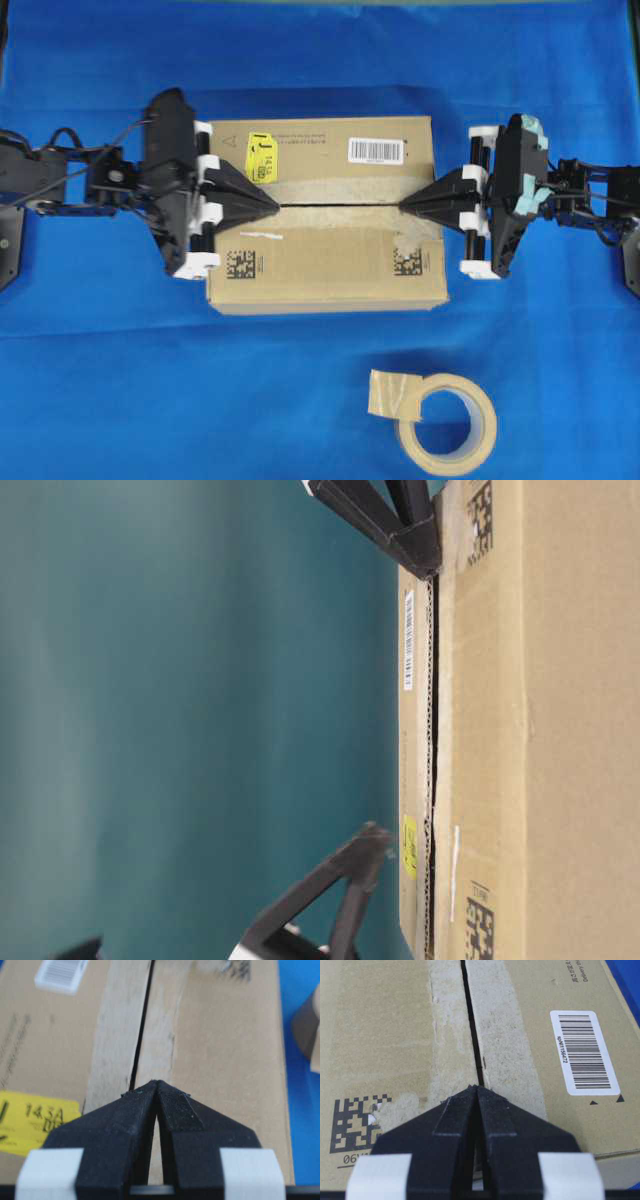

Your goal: Close the cardboard box.

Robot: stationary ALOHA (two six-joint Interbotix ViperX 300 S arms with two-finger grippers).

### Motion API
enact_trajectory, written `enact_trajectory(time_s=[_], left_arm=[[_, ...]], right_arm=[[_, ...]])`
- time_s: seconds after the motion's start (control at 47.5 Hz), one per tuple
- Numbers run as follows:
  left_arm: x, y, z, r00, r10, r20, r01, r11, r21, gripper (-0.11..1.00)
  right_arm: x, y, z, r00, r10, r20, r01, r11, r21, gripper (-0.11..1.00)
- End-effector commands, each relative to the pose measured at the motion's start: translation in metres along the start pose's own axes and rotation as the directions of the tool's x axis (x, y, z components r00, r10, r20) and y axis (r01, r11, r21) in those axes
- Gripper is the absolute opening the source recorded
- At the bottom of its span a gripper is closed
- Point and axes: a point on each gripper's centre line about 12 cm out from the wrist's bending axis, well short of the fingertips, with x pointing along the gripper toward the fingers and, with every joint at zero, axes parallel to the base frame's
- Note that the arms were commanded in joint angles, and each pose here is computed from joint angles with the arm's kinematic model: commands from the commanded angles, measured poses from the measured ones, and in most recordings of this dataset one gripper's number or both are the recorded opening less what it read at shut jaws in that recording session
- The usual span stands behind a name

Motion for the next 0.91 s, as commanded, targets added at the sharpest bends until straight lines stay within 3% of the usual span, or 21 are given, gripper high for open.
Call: enact_trajectory(time_s=[0.0, 0.19, 0.548, 0.885], left_arm=[[-0.009, -0.002, 0.004, 0.997, -0.015, 0.078, 0.012, 0.999, 0.042, 0.00], [-0.014, 0.001, -0.011, 0.990, -0.018, 0.138, 0.007, 0.997, 0.083, 0.00], [-0.024, 0.011, -0.043, 0.980, -0.004, 0.198, -0.012, 0.997, 0.077, 0.00], [-0.020, 0.013, -0.055, 0.987, 0.003, 0.162, -0.015, 0.997, 0.075, 0.00]], right_arm=[[0.000, -0.001, 0.004, 1.000, -0.003, 0.016, 0.003, 1.000, 0.006, 0.00], [0.000, -0.001, 0.004, 1.000, -0.003, 0.016, 0.003, 1.000, 0.009, 0.00], [0.001, 0.000, 0.007, 1.000, -0.002, 0.022, 0.002, 1.000, 0.011, 0.00], [0.001, 0.000, 0.010, 1.000, -0.001, 0.031, 0.001, 1.000, 0.016, 0.00]])
